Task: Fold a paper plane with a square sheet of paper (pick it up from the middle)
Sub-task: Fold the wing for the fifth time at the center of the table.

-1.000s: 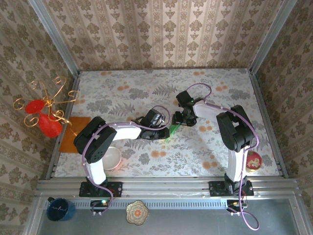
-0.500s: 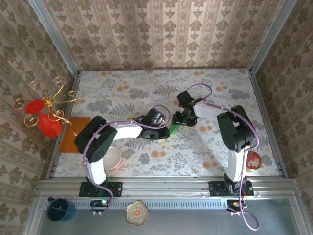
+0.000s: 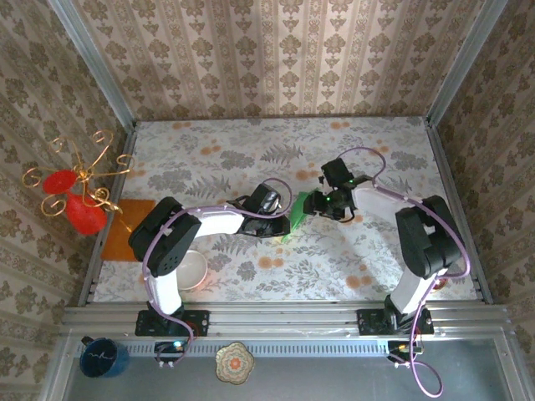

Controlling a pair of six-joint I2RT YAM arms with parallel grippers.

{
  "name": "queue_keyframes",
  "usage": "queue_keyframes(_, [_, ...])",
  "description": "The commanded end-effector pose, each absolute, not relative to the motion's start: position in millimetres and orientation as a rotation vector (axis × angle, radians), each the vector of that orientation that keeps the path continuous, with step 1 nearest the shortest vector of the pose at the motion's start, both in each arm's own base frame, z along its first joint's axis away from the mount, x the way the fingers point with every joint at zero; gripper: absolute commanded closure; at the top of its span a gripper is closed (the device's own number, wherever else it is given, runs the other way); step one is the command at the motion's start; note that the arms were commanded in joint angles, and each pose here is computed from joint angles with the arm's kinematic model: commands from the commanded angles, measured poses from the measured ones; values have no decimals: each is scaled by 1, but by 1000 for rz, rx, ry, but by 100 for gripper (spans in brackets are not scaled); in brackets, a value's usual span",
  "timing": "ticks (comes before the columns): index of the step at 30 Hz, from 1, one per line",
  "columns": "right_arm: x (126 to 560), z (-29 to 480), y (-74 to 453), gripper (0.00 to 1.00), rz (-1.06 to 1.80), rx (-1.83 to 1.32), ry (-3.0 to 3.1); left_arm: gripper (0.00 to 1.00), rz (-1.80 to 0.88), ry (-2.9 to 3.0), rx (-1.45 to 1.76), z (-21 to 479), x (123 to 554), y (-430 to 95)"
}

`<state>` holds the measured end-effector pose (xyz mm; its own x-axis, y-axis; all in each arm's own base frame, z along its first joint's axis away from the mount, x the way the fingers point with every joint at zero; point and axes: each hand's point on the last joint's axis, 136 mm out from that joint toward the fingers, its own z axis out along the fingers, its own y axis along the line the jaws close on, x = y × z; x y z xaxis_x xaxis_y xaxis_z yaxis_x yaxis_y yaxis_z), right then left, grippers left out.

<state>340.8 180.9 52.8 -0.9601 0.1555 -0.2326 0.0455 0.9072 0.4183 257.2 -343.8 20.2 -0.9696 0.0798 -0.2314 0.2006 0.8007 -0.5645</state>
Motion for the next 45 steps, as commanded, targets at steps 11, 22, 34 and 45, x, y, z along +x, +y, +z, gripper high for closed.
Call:
queue_keyframes(11, [338, 76, 243, 70, 1024, 60, 2721, 80, -724, 2945, 224, -25, 237, -322])
queue_keyframes(22, [347, 48, 244, 76, 907, 93, 2802, 80, -720, 2954, 217, -27, 236, -322])
queue_keyframes(34, [347, 26, 226, 77, 760, 143, 2856, 81, -720, 2960, 213, -28, 234, -321])
queue_keyframes(45, [346, 17, 222, 78, 742, 156, 2870, 82, -717, 2965, 207, -29, 233, -320])
